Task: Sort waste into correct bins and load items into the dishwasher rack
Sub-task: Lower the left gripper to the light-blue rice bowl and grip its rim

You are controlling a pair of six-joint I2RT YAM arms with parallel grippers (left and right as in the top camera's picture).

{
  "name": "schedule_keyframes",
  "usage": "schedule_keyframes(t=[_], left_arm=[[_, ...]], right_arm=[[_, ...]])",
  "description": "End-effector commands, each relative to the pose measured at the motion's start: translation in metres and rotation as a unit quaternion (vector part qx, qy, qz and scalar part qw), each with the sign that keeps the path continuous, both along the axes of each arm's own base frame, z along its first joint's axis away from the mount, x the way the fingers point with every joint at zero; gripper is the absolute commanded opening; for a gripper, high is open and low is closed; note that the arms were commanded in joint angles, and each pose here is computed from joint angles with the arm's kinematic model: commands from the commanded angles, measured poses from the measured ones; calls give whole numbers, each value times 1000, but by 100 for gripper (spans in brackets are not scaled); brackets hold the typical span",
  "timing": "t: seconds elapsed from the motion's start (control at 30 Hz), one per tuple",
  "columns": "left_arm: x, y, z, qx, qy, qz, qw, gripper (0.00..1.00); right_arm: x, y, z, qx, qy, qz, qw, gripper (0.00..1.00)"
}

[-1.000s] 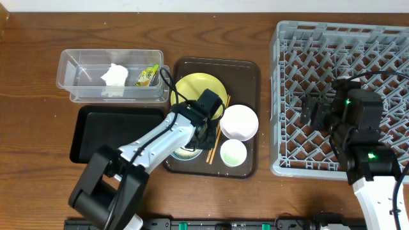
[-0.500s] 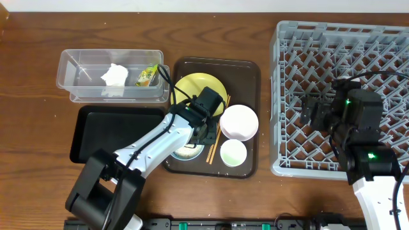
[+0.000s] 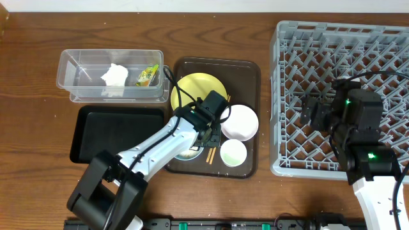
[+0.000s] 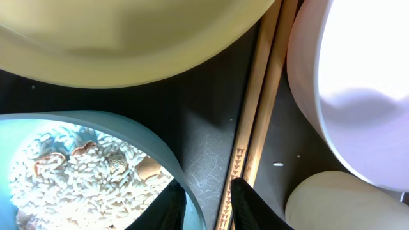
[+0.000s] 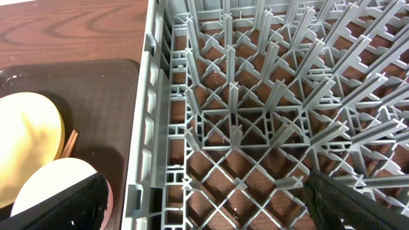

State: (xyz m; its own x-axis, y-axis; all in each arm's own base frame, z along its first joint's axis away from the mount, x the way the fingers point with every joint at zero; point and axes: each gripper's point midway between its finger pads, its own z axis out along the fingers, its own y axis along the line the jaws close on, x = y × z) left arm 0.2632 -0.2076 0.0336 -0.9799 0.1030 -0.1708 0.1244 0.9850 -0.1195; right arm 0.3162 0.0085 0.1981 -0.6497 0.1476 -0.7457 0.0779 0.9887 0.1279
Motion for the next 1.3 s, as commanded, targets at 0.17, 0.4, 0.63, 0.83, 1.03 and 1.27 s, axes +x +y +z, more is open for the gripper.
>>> schedule_keyframes(t=[0.17,0.4,0.63,0.83,1.03,1.27], left_arm=[[0,6,-8,21,1,9,1000,26],[0,7,-9,22,2,10,1000,20],[-3,6,-10,24,5,12,1000,20],[-6,8,-12,26,10,14,1000,20],[-7,9,-13,29,13,15,999,20],[-8,10,-15,31,17,19,999,20]], right_arm=[[1,3,7,-2,-7,9,1000,96],[1,3,7,-2,-7,9,1000,96],[1,3,7,-2,-6,9,1000,96],[1,3,7,-2,-6,9,1000,96],[1,3,7,-2,-7,9,1000,96],[1,3,7,-2,-7,9,1000,96]])
